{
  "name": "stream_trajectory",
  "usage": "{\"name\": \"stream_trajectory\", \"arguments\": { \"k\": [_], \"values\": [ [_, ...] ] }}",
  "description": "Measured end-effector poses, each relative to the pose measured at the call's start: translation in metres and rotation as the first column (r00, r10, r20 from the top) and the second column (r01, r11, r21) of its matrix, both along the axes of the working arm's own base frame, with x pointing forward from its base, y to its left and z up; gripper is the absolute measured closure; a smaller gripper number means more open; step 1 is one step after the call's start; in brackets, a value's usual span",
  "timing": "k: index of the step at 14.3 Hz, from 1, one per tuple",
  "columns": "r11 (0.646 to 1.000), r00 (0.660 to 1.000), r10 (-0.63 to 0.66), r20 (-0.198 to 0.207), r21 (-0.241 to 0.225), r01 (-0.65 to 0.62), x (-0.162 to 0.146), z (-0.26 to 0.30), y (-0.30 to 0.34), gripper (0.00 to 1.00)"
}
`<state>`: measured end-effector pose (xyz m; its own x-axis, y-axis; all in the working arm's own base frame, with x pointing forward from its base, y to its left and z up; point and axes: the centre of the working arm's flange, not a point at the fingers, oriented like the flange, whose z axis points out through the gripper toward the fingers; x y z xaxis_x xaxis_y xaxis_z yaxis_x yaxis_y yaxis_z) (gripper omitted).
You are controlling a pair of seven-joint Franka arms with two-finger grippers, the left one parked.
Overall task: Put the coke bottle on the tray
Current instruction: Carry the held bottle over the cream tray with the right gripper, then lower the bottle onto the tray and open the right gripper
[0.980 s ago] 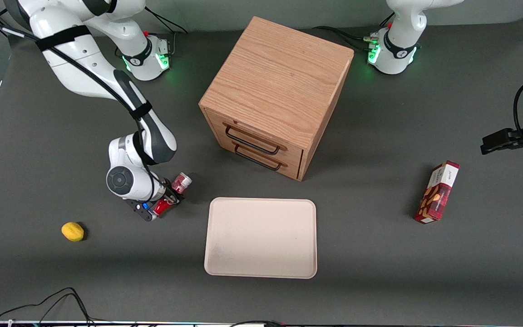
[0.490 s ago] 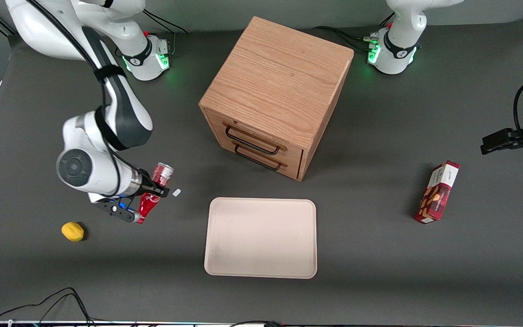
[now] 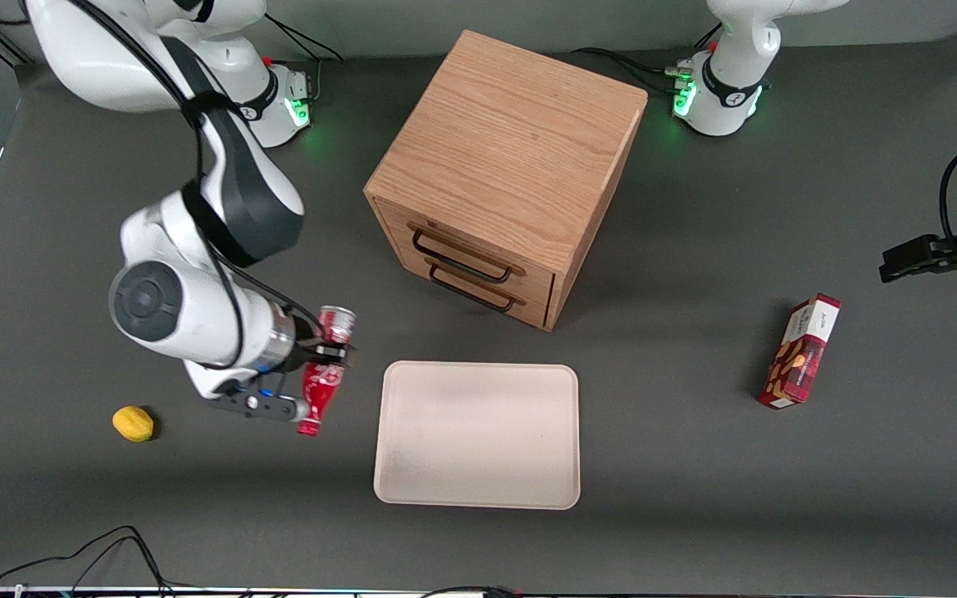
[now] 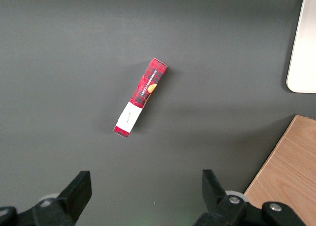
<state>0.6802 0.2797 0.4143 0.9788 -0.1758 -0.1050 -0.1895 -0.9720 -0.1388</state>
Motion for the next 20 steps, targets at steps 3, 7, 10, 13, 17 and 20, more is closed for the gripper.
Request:
{"name": "stream_trajectory", "arguments": {
  "k": [3,7,10,13,17,20],
  "values": [
    [0.999,1.000,-0.005,0.030,0.039,0.004,0.023,-0.072,0.016,0.45],
    [0.998,0.999,-0.033,0.039,0.059,0.031,0.036,-0.177,0.017,0.45],
    [0.999,0.998,-0.023,0.059,0.043,0.021,0.037,-0.202,0.018,0.45],
    [0.999,0.997,-0.017,0.081,0.039,0.014,0.038,-0.208,0.020,0.45],
    [0.999,0.996,-0.018,0.089,0.042,0.014,0.039,-0.209,0.021,0.12],
    [1.000,0.995,0.000,0.100,0.018,-0.002,0.039,-0.209,0.020,0.00]
  ]
}}
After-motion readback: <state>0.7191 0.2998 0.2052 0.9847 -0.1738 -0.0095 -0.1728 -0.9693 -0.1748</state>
